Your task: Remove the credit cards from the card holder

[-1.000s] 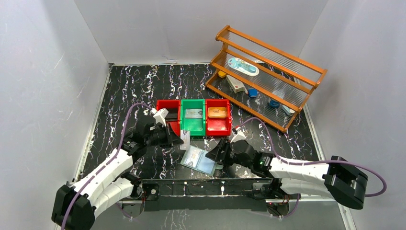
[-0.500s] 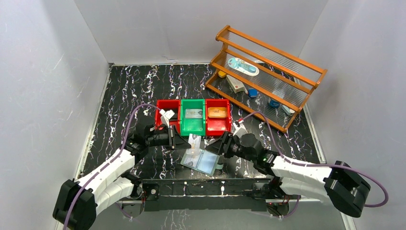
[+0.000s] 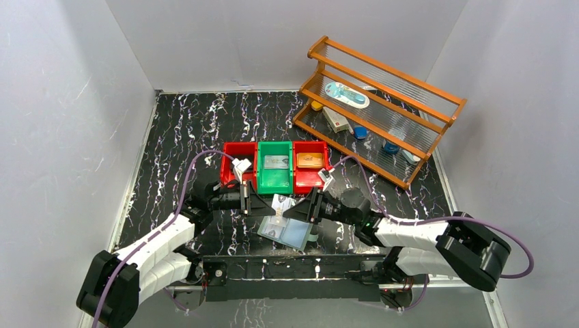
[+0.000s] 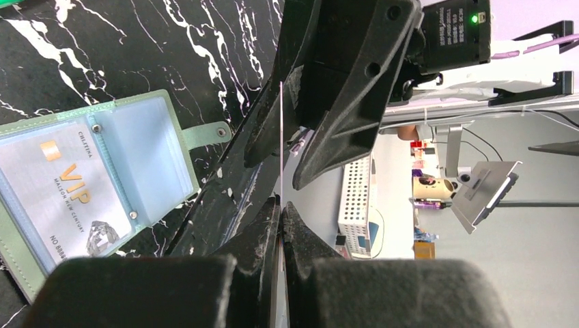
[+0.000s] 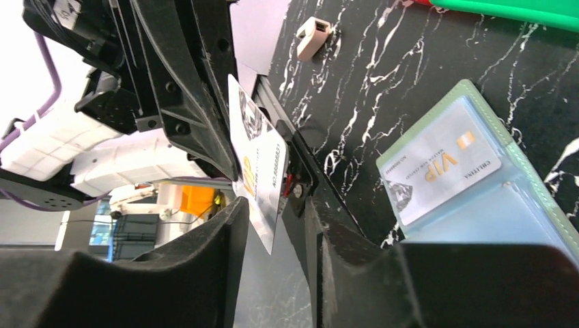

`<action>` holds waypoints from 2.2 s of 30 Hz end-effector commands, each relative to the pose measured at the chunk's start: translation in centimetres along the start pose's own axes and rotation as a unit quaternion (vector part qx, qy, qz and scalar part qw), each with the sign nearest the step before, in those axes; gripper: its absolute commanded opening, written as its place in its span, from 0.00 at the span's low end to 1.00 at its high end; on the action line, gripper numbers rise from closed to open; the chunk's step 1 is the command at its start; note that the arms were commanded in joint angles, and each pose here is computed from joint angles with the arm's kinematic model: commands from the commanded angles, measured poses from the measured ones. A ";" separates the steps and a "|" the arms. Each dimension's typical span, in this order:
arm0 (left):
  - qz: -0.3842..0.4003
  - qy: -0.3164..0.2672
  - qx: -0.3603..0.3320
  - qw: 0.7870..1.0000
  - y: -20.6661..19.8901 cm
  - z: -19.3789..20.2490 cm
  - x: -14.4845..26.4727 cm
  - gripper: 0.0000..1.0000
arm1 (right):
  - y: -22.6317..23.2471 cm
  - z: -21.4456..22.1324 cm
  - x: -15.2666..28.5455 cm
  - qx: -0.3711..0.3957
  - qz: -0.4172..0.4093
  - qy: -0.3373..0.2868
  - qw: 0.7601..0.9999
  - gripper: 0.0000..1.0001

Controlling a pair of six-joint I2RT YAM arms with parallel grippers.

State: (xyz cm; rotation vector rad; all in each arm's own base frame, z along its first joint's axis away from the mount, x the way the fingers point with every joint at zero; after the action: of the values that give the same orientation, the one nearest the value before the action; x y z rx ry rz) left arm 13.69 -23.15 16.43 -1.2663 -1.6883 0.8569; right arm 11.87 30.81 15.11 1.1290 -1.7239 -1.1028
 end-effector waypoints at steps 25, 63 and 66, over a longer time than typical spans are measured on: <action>0.042 -0.018 -0.010 0.999 -1.6 0.0 0.5 0.00 | 3.9 -0.4 0.1 -0.030 -0.143 0.018 0.989 0.14; -0.474 -0.234 -0.187 0.828 3.9 -8.3 13.0 0.98 | -0.3 -7.9 -3.5 0.149 0.219 -0.026 0.964 0.00; -0.476 -0.245 -0.191 0.823 3.7 -8.5 13.5 0.98 | 0.0 -9.7 -4.1 0.181 0.253 -0.038 0.950 0.00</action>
State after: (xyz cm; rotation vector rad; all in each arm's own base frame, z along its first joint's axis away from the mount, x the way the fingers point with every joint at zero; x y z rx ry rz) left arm 20.77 -10.36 19.05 -0.3340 -2.5637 0.2415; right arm 19.50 32.82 16.39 0.8508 -2.0371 -0.6919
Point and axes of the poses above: each gripper's point midway between its finger pads, its own x axis back along the fingers, its own y axis along the line the jaws close on, z = x × y, the point moved 2 cm from there along x, back along the fingers, and after that the axes turned 4 degrees about -x, right-handed, at the moved point
